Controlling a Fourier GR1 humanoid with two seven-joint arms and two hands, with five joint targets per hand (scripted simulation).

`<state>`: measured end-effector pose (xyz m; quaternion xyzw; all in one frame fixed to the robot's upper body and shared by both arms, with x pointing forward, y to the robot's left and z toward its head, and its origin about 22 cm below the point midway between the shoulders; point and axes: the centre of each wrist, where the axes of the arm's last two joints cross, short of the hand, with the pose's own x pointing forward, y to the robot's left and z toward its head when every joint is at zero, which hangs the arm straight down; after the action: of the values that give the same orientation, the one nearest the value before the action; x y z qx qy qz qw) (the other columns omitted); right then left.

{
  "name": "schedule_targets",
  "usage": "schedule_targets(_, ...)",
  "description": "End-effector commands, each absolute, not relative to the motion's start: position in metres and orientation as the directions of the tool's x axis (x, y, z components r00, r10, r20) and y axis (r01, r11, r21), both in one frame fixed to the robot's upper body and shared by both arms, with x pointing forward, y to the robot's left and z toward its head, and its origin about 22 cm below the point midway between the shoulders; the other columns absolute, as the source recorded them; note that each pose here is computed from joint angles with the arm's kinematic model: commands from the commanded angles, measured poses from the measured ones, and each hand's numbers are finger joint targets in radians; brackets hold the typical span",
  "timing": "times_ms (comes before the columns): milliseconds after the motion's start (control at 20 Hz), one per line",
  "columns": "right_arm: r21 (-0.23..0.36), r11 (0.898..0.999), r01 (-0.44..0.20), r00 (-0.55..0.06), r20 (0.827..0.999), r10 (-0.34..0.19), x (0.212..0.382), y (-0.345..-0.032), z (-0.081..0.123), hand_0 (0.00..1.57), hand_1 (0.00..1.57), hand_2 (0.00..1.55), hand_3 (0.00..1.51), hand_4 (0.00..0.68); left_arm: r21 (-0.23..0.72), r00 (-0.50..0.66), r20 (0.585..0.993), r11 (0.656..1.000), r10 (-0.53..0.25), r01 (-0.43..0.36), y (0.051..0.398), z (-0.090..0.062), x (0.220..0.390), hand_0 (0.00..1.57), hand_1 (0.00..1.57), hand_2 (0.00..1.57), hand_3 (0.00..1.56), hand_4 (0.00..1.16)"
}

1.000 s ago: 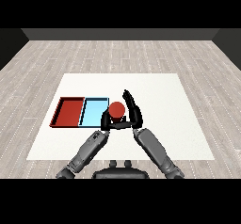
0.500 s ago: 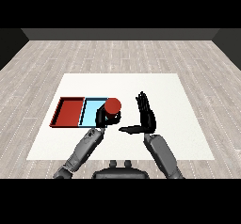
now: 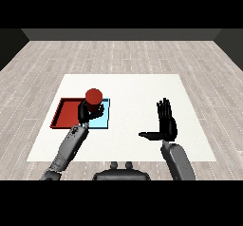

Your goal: Pick the red can and put it in the red box

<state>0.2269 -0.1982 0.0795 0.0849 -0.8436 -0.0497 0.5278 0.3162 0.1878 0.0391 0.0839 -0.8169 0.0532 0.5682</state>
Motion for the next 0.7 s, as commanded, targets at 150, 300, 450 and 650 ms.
schedule_targets(150, 0.161, 0.987, -0.008, -0.391, 0.908, -0.151, 0.214, -0.233, 0.066, 0.00, 0.00, 0.00, 0.00, 0.000, 0.189, -0.254, 0.924, 0.919, -0.285, -0.345, 0.263, 0.059, 0.343, 1.57, 1.57, 1.57, 1.49, 1.12)
schedule_targets(300, 0.185, 0.982, -0.022, -0.382, 0.906, -0.179, 0.218, -0.240, 0.050, 0.00, 0.00, 0.00, 0.00, 0.000, 0.337, -0.132, 0.903, 0.864, -0.409, -0.374, 0.311, 0.034, 0.336, 1.57, 1.57, 1.54, 1.47, 1.12)
schedule_targets(450, 0.202, 0.979, 0.005, -0.357, 0.915, -0.187, 0.218, -0.236, 0.053, 0.00, 0.00, 0.00, 0.00, 0.000, 0.408, 0.043, 0.903, 0.819, -0.429, -0.403, 0.341, 0.033, 0.343, 1.57, 1.57, 1.55, 1.50, 1.11)
schedule_targets(650, 0.157, 0.988, 0.011, -0.354, 0.924, -0.143, 0.225, -0.245, 0.054, 0.00, 0.00, 0.00, 0.00, 0.000, 0.565, 0.241, 0.824, 0.728, -0.512, -0.388, 0.384, 0.017, 0.342, 1.57, 1.57, 1.55, 1.47, 1.05)
